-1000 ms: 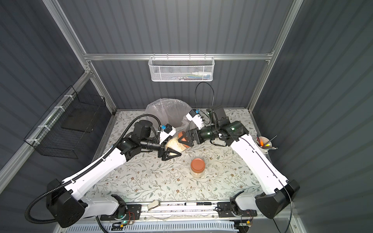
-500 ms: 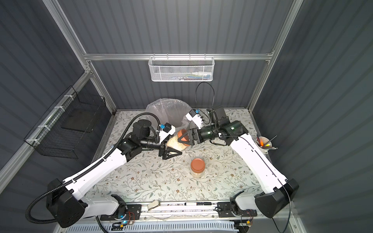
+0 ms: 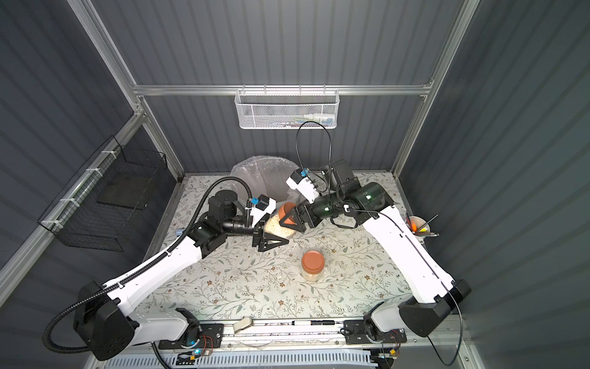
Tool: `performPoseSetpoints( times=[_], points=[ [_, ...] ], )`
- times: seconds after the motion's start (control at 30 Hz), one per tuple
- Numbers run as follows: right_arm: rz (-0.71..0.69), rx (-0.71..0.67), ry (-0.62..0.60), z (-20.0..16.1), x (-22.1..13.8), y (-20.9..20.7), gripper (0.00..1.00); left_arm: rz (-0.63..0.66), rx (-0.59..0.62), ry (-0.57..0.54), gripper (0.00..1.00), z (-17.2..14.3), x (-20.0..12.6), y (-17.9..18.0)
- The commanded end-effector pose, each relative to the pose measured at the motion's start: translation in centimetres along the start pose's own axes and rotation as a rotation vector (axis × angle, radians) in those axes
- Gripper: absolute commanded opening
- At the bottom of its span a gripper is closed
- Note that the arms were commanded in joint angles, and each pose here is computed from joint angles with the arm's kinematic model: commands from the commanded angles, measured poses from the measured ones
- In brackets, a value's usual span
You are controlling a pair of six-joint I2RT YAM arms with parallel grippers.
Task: Empty expired oatmeal from jars
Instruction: Unscrew the lid from the jar.
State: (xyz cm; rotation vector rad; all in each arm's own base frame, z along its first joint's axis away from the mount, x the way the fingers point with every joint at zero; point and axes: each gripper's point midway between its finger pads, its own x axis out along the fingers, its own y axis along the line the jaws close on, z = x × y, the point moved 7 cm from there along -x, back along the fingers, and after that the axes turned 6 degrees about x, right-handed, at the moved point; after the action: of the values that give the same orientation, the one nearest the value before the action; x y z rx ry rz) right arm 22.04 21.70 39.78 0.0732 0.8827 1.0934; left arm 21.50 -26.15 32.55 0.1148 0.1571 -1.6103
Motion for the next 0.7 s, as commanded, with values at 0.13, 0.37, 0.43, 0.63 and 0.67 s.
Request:
performPoseSetpoints(
  times=[0.13,0.37,0.43,0.63,0.67],
  points=[
    [-0.133,-0.239,0.112,-0.6,0.5,-1.8,0.62,-0.086,0.036,-0.116,0.00,3.4,-1.1,-1.1],
    [-0.104,-0.166,0.014,0.5,-0.1,-2.5,0.91,-0.087,0.019,-0.111,0.00,3.1,-0.9,-0.9],
    [-0.090,-0.127,-0.036,0.9,-0.5,-2.3,0.99,-0.088,0.011,-0.105,0.00,3.0,-0.8,-0.8],
    [-0.033,0.019,-0.085,1.2,-1.3,-1.1,0.99,-0.091,0.007,-0.094,0.00,2.8,-0.7,-0.7],
    [-0.036,0.044,-0.079,1.0,-1.2,-1.3,0.99,-0.093,0.008,-0.094,0.00,2.9,-0.7,-0.7]
  ],
)
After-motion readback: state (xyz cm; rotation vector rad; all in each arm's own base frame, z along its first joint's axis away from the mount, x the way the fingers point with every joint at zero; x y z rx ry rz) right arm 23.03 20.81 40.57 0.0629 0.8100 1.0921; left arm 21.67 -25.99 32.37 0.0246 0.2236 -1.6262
